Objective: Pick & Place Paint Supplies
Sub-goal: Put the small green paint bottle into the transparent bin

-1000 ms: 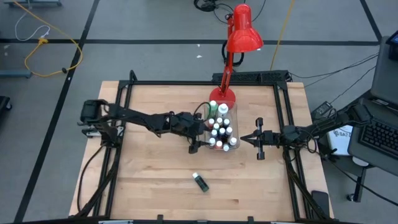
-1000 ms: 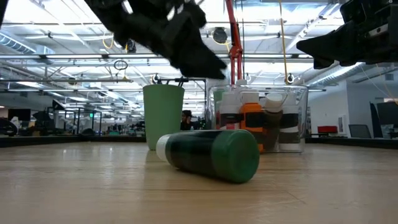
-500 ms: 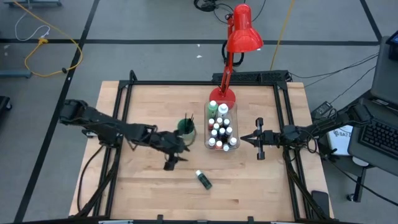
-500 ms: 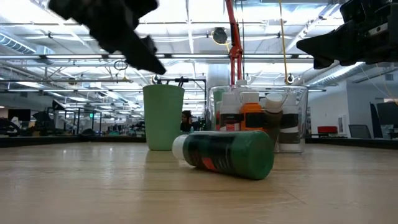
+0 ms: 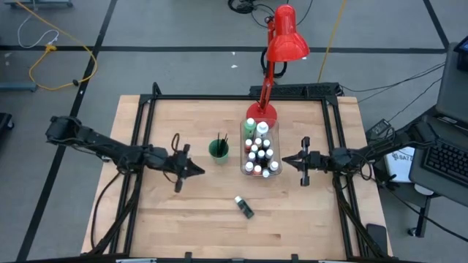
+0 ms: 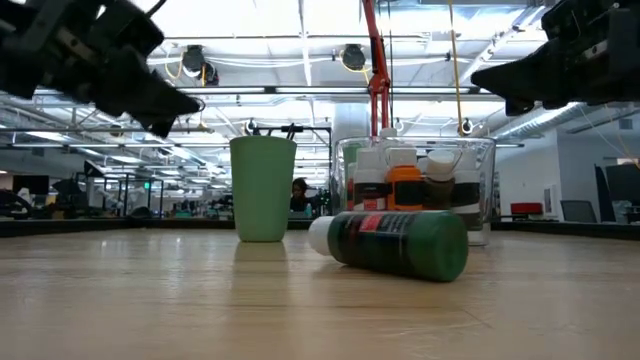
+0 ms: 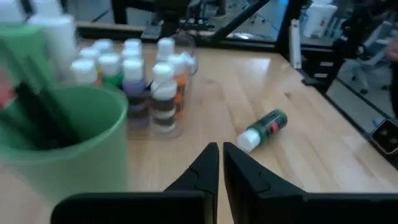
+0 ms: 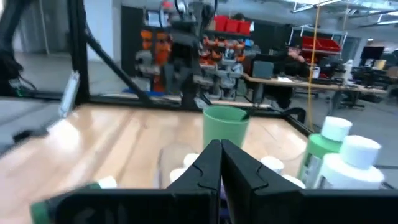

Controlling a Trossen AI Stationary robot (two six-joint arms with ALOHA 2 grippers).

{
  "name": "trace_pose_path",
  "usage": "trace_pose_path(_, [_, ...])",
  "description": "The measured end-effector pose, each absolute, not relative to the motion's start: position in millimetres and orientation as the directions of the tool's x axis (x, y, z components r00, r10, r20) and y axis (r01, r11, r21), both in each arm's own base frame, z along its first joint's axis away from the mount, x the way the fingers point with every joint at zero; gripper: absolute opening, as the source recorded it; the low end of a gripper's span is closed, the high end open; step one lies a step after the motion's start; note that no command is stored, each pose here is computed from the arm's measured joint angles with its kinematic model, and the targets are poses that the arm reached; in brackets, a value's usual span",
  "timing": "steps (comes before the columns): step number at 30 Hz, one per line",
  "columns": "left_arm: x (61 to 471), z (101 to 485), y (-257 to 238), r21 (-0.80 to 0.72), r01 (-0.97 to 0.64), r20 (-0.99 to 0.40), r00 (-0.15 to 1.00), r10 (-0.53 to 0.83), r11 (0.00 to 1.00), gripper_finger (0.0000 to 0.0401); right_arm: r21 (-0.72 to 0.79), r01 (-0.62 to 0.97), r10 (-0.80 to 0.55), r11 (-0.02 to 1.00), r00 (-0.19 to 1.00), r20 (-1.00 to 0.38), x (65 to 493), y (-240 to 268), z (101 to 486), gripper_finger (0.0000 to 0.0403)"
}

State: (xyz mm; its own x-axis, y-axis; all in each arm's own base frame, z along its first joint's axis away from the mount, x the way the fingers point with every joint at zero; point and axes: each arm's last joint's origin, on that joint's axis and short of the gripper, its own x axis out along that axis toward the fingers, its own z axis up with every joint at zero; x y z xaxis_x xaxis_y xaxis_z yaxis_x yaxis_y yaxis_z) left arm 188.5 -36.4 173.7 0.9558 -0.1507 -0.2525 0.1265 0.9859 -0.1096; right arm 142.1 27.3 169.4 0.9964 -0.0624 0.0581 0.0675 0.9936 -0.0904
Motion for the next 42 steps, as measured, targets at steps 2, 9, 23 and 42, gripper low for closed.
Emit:
trace_pose_path(2, [183.1, 167.5, -35.1, -0.126, 0.114, -0.254, 0.957, -0.143, 0.985, 0.0023, -0.073, 0.04, -0.037, 0.997, 0.998, 0.042, 143.4, 31.2, 168.1, 0.0004])
trace_pose_path(9, [180.0, 164.0, -35.2, -0.132, 0.129, -0.247, 0.956, -0.158, 0.983, 0.0024, -0.178, -0.073, 0.04, 0.981, 0.983, -0.181, 189.1, 85.7, 192.0, 0.0001])
trace_pose_path(23, [177.2, 163.3, -46.3, -0.073, 0.212, -0.255, 0.941, -0.224, 0.974, 0.0024, -0.199, -0.008, -0.113, 0.98, 0.801, -0.588, 273.8, 229.1, 218.7, 0.0])
trace_pose_path(42, [173.8, 154.3, -47.9, -0.061, 0.295, -0.347, 0.889, -0.298, 0.953, 0.0024, 0.114, 0.366, -0.045, 0.924, 0.397, -0.917, 318.0, 207.7, 216.8, 0.0099])
